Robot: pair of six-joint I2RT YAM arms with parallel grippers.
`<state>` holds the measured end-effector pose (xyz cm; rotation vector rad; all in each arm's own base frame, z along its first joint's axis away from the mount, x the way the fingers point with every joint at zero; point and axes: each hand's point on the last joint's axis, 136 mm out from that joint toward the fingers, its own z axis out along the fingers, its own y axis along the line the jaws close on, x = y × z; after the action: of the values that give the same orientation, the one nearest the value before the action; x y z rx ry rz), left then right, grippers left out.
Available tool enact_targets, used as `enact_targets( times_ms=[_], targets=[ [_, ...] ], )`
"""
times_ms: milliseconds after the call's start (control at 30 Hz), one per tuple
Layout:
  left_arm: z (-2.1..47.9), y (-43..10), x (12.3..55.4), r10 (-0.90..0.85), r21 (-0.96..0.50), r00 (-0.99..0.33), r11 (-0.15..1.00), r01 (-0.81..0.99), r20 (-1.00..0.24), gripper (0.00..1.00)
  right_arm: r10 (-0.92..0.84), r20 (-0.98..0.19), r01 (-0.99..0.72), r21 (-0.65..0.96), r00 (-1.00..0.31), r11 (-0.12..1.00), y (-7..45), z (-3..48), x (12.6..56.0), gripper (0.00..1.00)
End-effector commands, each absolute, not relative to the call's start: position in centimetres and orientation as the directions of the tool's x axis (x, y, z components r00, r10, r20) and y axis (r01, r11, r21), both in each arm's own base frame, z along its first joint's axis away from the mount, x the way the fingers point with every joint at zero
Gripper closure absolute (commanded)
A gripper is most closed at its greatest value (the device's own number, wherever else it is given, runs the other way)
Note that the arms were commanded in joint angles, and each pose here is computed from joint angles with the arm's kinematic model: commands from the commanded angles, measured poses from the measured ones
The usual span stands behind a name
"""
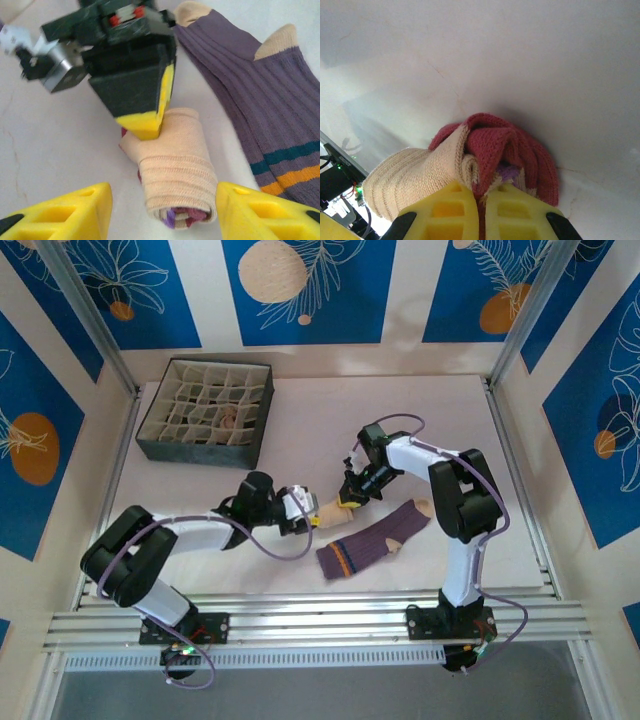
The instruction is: Roll the socks
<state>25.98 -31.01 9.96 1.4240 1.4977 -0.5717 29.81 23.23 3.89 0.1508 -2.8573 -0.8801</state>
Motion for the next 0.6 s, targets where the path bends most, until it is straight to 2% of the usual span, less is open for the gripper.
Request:
enact_targets(
  times_ms=[0,300,500,567],
  targets=[
    [10.3,-32.1,26.0,0.536,0.440,0.307,0.137,0.888,-0.786,0.44,-0.137,0.215,-0.023,0.459,-0.967,0.888,20.9,1.4,28.1,0.96],
    [6.5,-34.5,25.2,0.620,0.505,0.396,0.001,0.863,-0.678,0.43,-0.146,0.245,-0.020,0.454,-0.958,0.891,20.8,1.1,27.8,0.96],
    [3.4,-34.4,26.6,0.681,0.550,0.383,0.035,0.835,-0.625,0.44,-0.167,0.250,-0.028,0.478,-0.954,0.878,21.1,1.6,27.5,0.96],
    [3.0,-34.1,27.2,0.708,0.567,0.371,0.052,0.822,-0.601,0.51,-0.179,0.239,-0.036,0.501,-0.954,0.865,21.3,2.1,27.5,0.95]
  ],
)
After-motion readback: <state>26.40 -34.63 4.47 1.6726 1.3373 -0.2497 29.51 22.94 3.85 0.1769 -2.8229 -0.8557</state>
